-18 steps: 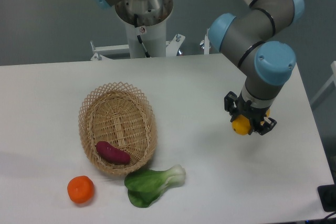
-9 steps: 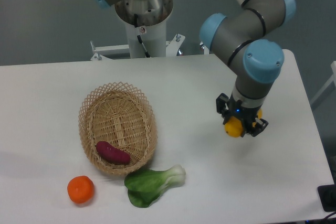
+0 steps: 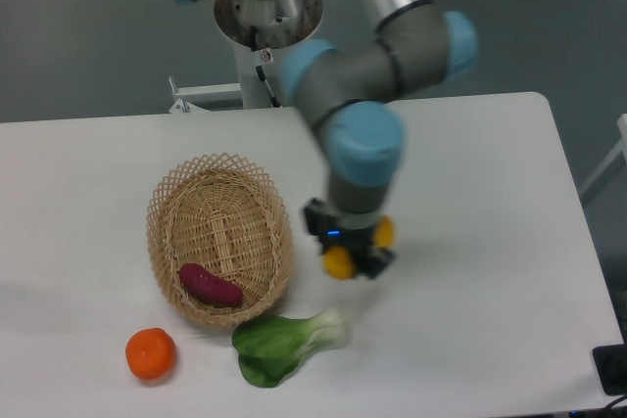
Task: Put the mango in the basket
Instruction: 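Carry the held yellow mango over the wicker basket and lower it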
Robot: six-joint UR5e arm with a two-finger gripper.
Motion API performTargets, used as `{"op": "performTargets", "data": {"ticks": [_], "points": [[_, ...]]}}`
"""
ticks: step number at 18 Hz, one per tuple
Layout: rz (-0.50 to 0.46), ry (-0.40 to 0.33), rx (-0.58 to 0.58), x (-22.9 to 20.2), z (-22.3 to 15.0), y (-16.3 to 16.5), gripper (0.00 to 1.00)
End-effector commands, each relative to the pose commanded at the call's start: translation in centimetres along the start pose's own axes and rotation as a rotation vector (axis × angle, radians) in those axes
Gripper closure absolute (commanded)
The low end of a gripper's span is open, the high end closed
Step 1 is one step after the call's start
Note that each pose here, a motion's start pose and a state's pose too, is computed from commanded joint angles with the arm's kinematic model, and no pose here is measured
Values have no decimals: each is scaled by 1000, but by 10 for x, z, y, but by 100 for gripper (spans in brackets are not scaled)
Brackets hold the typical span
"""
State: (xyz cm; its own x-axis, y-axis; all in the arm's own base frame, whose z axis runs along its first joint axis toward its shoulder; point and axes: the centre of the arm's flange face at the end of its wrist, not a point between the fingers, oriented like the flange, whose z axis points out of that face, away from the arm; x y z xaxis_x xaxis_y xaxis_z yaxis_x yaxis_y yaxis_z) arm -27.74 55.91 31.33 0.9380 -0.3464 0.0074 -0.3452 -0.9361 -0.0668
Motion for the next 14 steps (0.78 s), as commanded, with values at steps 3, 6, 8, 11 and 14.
{"op": "performTargets", "data": {"ticks": [3,6,8,11,14], "points": [[68,7,-4,48,11,-13,40],[134,-6,2,82,20,-37,40],[165,-4,2,95,24,-48,40],[176,13,-17,110,38,-59,40],[163,37,-39,124,52,-53,40]]}}
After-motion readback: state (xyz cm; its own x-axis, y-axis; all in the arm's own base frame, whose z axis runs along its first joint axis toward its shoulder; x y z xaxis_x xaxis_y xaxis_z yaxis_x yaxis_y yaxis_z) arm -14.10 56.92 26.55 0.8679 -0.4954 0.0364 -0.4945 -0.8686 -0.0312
